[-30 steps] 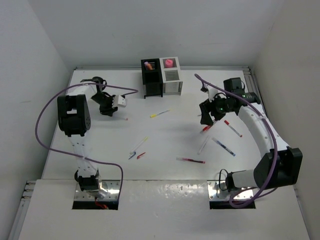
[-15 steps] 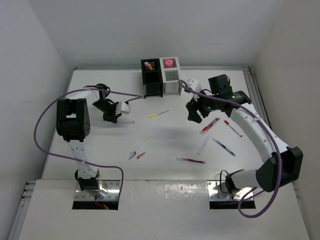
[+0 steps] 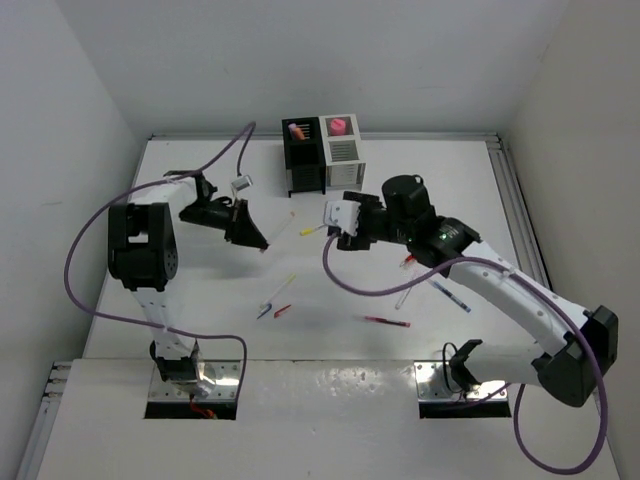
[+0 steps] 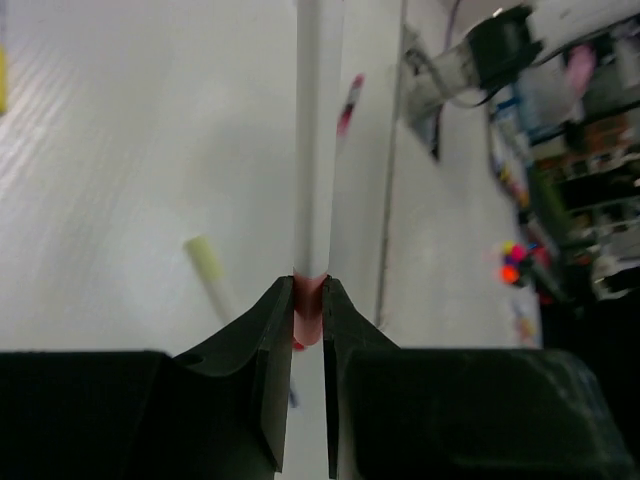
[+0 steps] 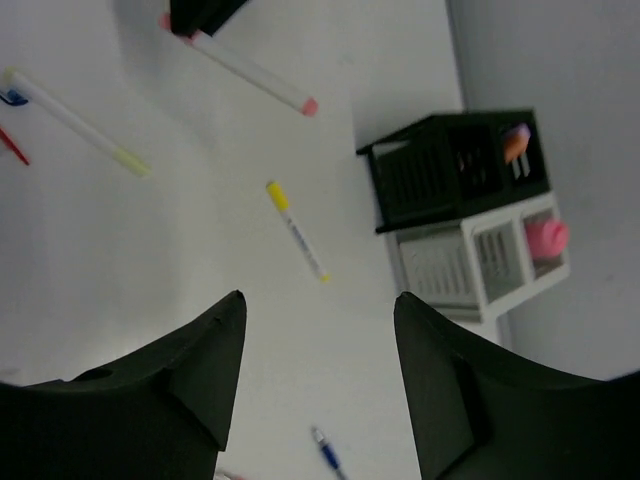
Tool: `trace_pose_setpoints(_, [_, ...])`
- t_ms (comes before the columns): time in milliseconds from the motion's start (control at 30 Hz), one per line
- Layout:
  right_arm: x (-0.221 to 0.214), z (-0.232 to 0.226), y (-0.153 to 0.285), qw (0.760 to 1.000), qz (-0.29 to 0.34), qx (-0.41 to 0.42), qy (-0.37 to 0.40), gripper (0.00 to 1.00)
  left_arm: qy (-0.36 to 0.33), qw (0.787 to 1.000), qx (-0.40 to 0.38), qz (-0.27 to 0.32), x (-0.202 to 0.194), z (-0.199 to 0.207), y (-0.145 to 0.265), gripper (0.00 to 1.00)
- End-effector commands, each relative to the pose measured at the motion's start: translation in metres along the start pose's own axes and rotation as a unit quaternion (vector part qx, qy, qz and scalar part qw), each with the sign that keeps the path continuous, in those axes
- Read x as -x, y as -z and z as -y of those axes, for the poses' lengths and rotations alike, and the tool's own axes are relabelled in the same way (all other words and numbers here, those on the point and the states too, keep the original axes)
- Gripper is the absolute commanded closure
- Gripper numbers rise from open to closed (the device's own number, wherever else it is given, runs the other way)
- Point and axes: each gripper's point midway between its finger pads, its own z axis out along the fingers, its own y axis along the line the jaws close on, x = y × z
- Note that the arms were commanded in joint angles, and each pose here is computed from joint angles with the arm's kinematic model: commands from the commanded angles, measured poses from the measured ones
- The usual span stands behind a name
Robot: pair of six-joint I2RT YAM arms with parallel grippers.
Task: Sort the stationery into containers
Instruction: Pick up the pen from the center of the board, then place the pen in the storage box.
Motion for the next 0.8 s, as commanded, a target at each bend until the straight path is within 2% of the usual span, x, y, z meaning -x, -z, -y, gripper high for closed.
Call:
trace_pose_setpoints(0, [0.043, 0.011, -0.015, 0.987, 0.059, -0.022, 0.149, 0.4, 0.094, 0.983, -0.095, 0.13, 0.05, 0.06, -0.001, 1.0])
trace_pose_setpoints(133, [0.059, -0.018, -0.036, 0.967, 0.086, 0.007, 0.238, 0.37, 0.078, 0.979, -0.109, 0.155, 0.058, 0.087, 0.005, 1.0])
trace_pose_setpoints(267, [0.069, -0.032, -0.054, 0.937, 0.12, -0.012, 0.328, 0.3, 0.075, 0.979, -0.109, 0.155, 0.053, 0.111, 0.007, 1.0])
trace_pose_setpoints(333, [0.073, -0.04, -0.061, 0.927, 0.135, -0.018, 0.35, 0.3, 0.069, 0.979, -0.11, 0.154, 0.05, 0.114, 0.007, 1.0])
trace_pose_setpoints(400, [0.073, -0.052, -0.067, 0.915, 0.146, -0.015, 0.375, 0.3, 0.092, 0.978, -0.122, 0.141, 0.043, 0.123, 0.0, 1.0])
trace_pose_setpoints(600, [0.104, -0.048, -0.074, 0.871, 0.196, -0.091, 0.441, 0.34, 0.098, 0.978, -0.134, 0.124, 0.042, 0.132, -0.007, 1.0])
trace_pose_setpoints(767, [0.116, -0.049, -0.079, 0.856, 0.202, -0.122, 0.46, 0.37, 0.105, 0.979, -0.131, 0.115, 0.038, 0.129, -0.011, 1.0])
